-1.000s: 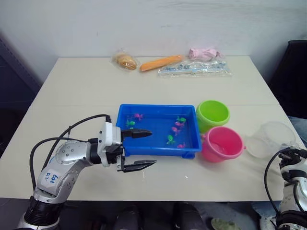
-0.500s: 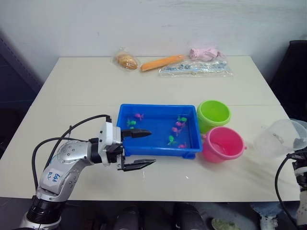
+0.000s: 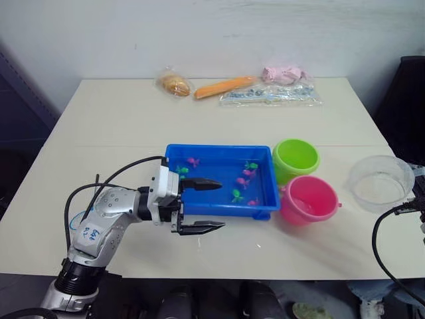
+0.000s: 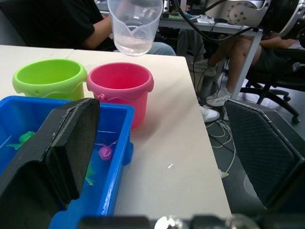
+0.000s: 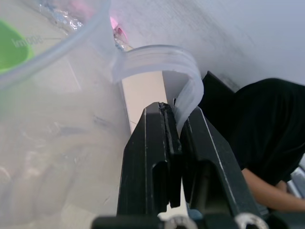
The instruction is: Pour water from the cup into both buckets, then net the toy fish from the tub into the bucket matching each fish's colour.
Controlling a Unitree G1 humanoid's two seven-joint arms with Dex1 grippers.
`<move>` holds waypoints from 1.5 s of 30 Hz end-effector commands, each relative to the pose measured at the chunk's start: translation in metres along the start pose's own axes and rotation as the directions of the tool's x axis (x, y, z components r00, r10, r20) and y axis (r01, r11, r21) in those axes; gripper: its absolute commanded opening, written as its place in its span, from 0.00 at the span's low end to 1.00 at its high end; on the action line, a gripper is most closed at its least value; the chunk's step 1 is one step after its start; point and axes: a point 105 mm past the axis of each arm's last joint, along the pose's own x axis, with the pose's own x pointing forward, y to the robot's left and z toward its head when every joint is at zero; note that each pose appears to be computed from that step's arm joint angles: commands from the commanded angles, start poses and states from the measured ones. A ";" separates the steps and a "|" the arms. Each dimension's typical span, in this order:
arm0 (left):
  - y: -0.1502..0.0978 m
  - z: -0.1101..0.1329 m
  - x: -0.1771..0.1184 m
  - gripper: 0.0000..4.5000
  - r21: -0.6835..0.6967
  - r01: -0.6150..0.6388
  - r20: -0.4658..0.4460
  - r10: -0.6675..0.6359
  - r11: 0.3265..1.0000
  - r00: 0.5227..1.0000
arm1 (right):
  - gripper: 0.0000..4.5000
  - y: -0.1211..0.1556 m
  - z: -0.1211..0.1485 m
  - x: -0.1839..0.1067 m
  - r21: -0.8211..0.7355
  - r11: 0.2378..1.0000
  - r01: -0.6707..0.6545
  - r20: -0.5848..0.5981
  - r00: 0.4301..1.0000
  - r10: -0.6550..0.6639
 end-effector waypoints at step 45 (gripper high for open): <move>0.000 0.005 0.012 1.00 0.049 -0.034 0.045 0.032 0.998 0.998 | 0.01 0.020 0.047 0.029 -0.574 0.816 0.071 0.263 0.959 0.102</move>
